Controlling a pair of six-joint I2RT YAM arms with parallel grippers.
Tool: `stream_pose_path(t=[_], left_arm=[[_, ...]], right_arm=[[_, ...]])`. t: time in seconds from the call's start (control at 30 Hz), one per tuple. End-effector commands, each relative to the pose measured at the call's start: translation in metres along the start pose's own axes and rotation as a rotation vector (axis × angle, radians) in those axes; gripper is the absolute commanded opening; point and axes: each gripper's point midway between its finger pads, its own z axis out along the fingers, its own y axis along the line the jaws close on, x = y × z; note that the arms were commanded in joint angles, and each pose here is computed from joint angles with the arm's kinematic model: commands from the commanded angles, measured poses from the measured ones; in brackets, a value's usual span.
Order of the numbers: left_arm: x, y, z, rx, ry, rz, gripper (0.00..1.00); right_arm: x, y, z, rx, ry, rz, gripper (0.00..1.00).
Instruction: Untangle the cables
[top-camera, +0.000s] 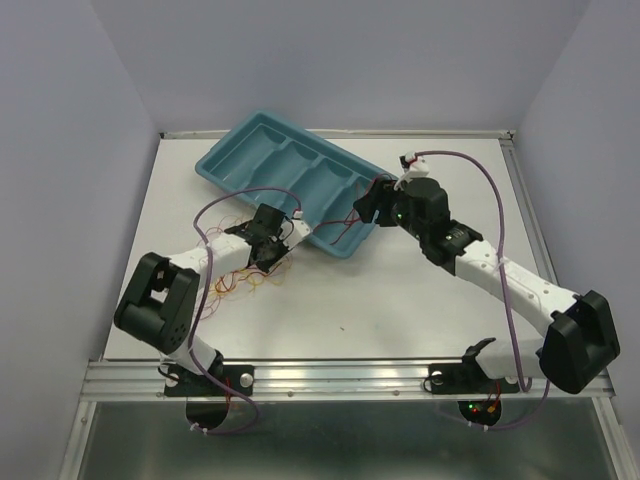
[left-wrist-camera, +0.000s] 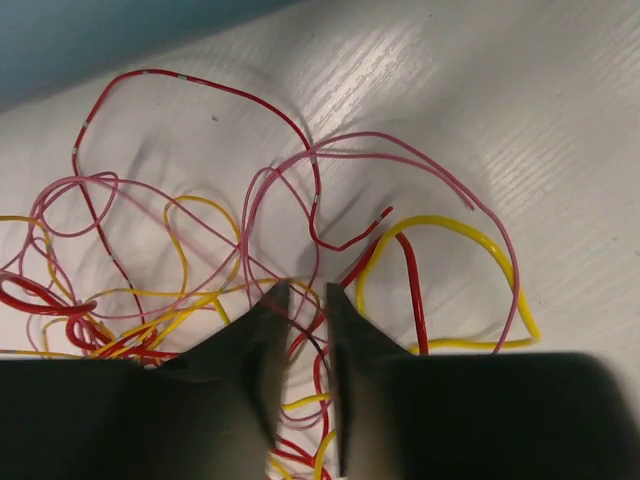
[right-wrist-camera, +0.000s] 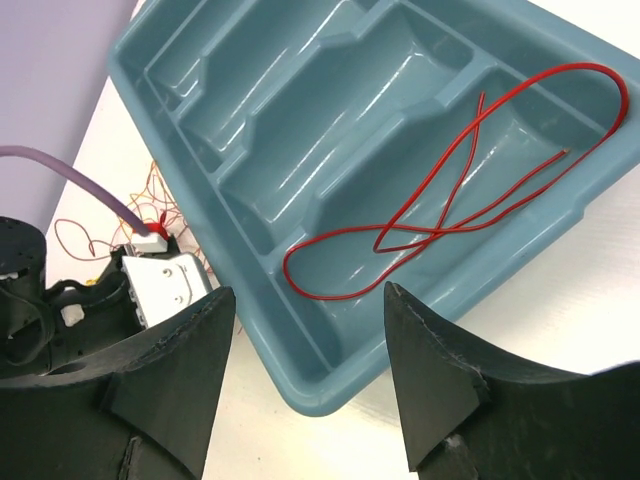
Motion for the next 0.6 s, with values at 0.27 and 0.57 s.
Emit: stream_pose_path(t=[0.27, 0.57], left_arm=[[-0.058, 0.03, -0.12, -0.084, -0.281, -0.004, 0.0], [-0.095, 0.021, -0.285, -0.02, -0.57, 0.045, 0.0]], right_arm=[[0.005, 0.064, -0.019, -0.403, -0.029, -0.092, 0.64], [0.034, 0.139, -0.059, -0.724, -0.058, -0.251, 0.71]])
